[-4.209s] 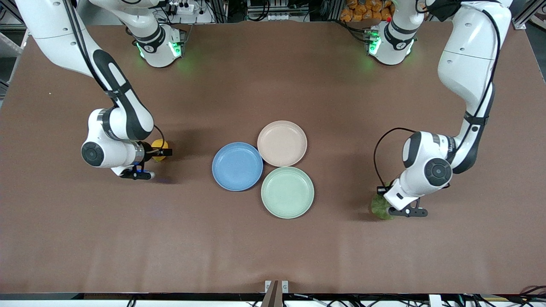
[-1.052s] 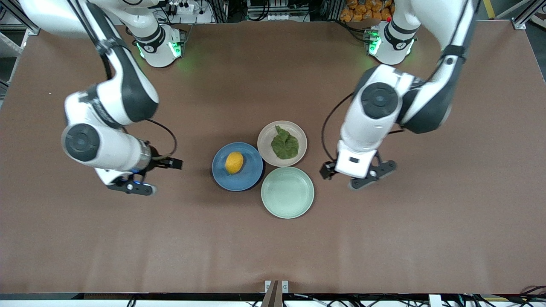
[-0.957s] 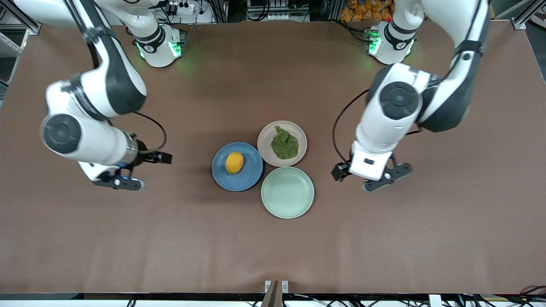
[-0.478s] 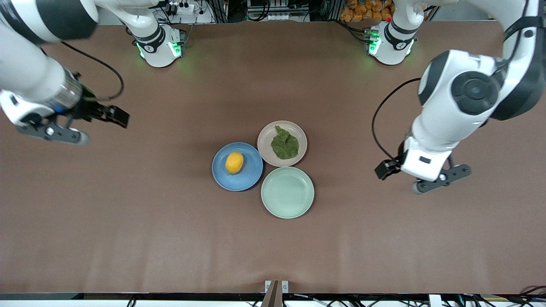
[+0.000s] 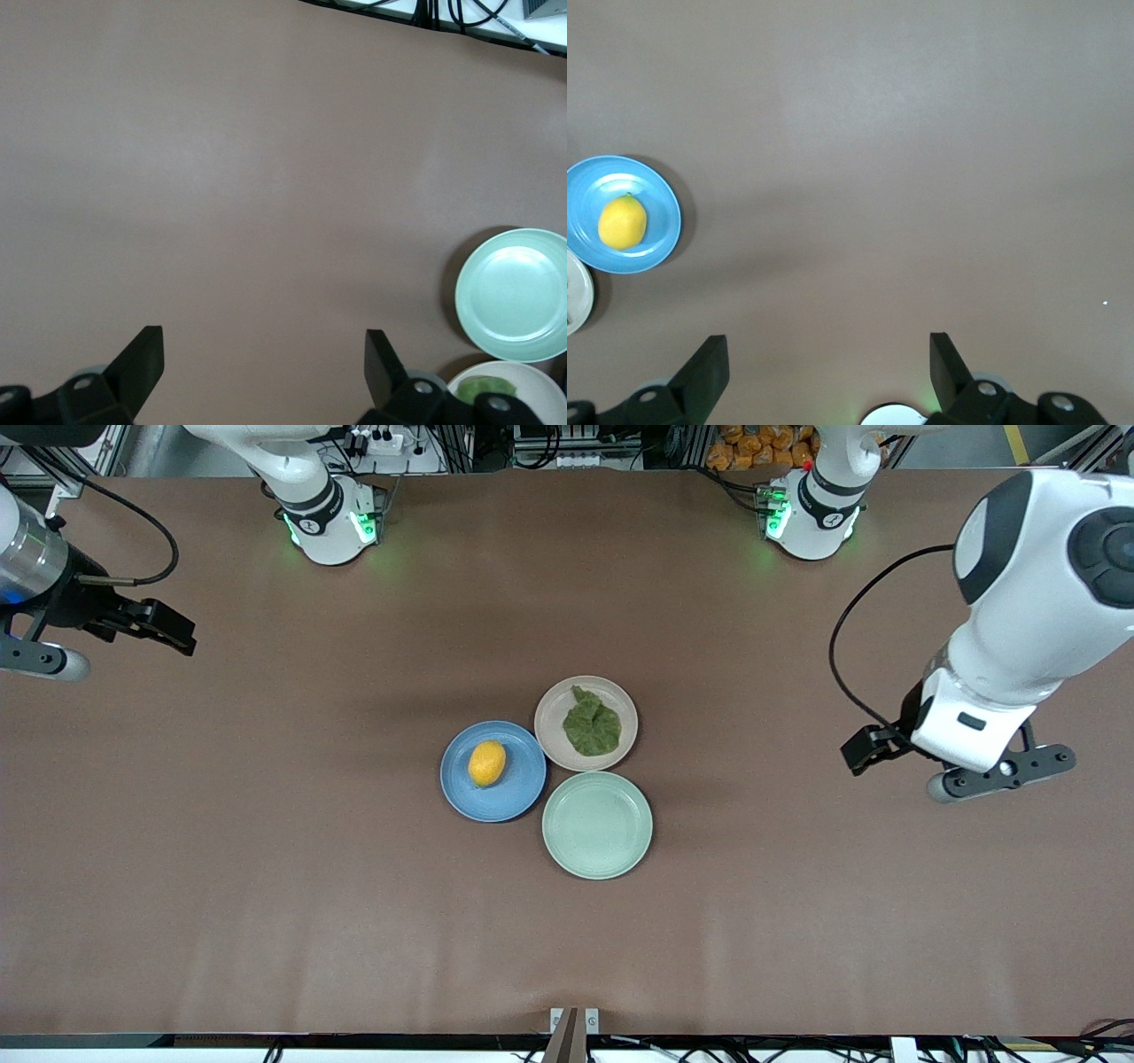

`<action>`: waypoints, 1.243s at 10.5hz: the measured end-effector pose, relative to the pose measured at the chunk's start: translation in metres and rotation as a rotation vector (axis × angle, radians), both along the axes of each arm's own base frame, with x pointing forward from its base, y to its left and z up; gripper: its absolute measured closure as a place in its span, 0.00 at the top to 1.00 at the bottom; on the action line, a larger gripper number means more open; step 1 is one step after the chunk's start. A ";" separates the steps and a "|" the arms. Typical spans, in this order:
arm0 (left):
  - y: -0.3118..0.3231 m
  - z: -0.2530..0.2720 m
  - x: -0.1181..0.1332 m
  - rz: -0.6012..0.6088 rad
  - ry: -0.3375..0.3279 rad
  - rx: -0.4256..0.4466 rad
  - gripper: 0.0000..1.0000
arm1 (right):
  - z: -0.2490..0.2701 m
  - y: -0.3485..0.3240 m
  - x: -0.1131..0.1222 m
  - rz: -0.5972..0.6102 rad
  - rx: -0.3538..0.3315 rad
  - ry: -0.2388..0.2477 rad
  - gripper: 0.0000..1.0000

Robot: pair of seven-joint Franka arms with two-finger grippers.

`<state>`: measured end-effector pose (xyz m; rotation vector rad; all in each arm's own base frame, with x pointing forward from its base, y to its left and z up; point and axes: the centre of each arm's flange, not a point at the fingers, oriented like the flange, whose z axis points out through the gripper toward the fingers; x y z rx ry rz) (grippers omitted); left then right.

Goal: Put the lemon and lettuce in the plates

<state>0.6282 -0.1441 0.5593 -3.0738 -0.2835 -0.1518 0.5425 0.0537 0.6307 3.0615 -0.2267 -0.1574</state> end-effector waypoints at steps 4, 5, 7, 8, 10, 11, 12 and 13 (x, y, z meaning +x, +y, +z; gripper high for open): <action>0.064 0.027 -0.010 -0.085 0.040 -0.020 1.00 | -0.001 0.008 0.006 0.024 0.019 -0.037 1.00; 0.075 0.033 -0.017 -0.090 0.065 -0.019 1.00 | -0.002 0.009 0.007 0.032 0.025 -0.040 1.00; 0.089 0.049 -0.031 -0.076 0.090 -0.023 1.00 | -0.002 0.011 0.008 0.085 0.035 -0.042 1.00; 0.092 0.055 -0.036 -0.078 0.095 -0.024 1.00 | -0.002 0.011 0.009 0.105 0.037 -0.046 1.00; 0.091 0.062 -0.045 -0.088 0.115 -0.023 1.00 | -0.002 0.011 0.009 0.116 0.039 -0.045 1.00; 0.088 0.062 -0.048 -0.093 0.126 -0.022 1.00 | -0.002 0.011 0.009 0.118 0.039 -0.047 1.00; 0.087 0.061 -0.049 -0.096 0.133 -0.022 1.00 | -0.002 0.011 0.010 0.118 0.040 -0.053 1.00; 0.086 0.061 -0.049 -0.100 0.136 -0.022 1.00 | -0.001 0.011 0.011 0.119 0.040 -0.060 1.00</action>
